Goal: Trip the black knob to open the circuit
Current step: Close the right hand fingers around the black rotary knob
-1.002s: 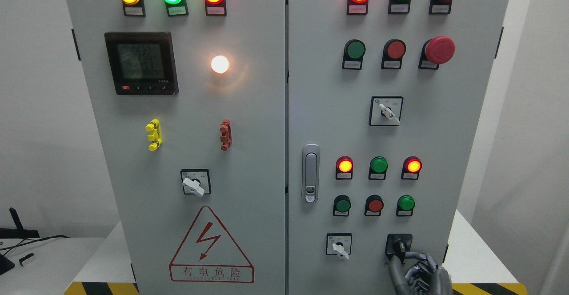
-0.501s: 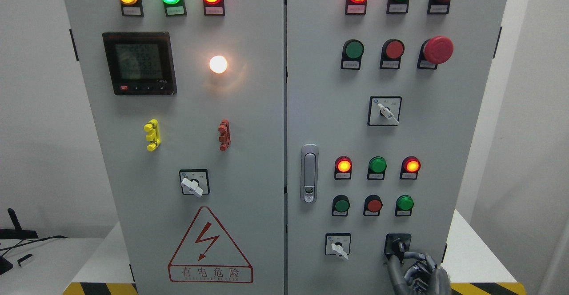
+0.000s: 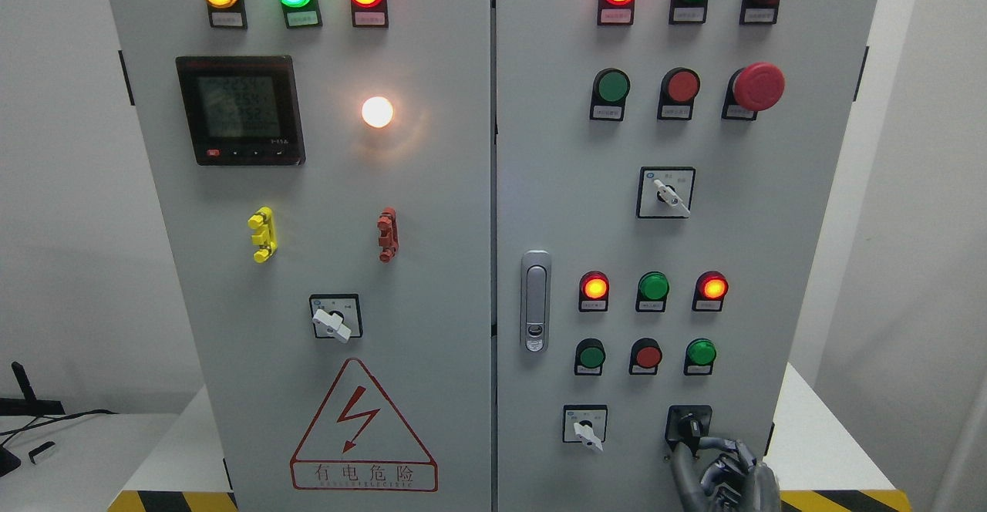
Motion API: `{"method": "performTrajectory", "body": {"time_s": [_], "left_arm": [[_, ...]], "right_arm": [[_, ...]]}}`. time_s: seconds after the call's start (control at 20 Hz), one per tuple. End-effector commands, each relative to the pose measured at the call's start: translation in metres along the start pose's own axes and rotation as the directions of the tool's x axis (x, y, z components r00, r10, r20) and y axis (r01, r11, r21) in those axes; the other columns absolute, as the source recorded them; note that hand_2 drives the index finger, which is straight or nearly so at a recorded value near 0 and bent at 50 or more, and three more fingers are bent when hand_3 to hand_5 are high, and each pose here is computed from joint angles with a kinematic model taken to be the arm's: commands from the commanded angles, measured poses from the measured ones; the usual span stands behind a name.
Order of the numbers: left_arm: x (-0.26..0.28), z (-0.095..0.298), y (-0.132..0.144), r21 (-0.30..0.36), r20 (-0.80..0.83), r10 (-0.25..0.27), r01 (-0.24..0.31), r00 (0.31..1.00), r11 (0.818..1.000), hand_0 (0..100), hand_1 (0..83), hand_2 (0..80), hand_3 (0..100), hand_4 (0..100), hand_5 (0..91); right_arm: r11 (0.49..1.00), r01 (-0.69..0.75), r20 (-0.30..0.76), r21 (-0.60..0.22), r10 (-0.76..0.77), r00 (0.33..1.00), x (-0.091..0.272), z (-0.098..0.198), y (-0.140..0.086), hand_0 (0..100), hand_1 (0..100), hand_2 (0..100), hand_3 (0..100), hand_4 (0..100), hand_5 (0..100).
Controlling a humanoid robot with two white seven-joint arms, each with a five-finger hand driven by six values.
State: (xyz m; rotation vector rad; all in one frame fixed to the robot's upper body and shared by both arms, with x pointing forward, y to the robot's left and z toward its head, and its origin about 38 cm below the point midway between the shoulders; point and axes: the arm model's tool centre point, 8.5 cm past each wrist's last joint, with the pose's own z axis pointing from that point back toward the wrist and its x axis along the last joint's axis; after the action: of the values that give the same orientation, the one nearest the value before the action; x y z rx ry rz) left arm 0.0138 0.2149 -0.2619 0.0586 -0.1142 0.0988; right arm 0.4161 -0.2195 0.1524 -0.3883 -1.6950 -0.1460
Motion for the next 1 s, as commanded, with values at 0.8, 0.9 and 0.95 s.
{"method": "performTrajectory", "body": {"time_s": [0.8, 0.9, 0.95], "left_arm": [[0.0, 0.0, -0.0002, 0.001, 0.0, 0.005, -0.005, 1.0, 1.0, 12, 38.9, 0.0, 0, 0, 0.0], [0.0, 0.0, -0.0002, 0.001, 0.0, 0.005, -0.005, 1.0, 1.0, 12, 38.9, 0.0, 0, 0, 0.0], [0.0, 0.0, -0.0002, 0.001, 0.0, 0.005, -0.005, 1.0, 1.0, 12, 38.9, 0.0, 0, 0, 0.0]], "right_arm": [[1.0, 0.022, -0.003, 0.018, -0.022, 1.0, 0.001, 0.0, 0.0037, 42, 71, 57, 95, 94, 100], [1.0, 0.022, -0.003, 0.019, -0.022, 1.0, 0.001, 0.0, 0.0039, 42, 71, 57, 95, 94, 100], [0.999, 0.024, -0.002, 0.021, -0.024, 1.0, 0.0018, -0.0001, 0.0049, 42, 71, 58, 95, 94, 100]]}}
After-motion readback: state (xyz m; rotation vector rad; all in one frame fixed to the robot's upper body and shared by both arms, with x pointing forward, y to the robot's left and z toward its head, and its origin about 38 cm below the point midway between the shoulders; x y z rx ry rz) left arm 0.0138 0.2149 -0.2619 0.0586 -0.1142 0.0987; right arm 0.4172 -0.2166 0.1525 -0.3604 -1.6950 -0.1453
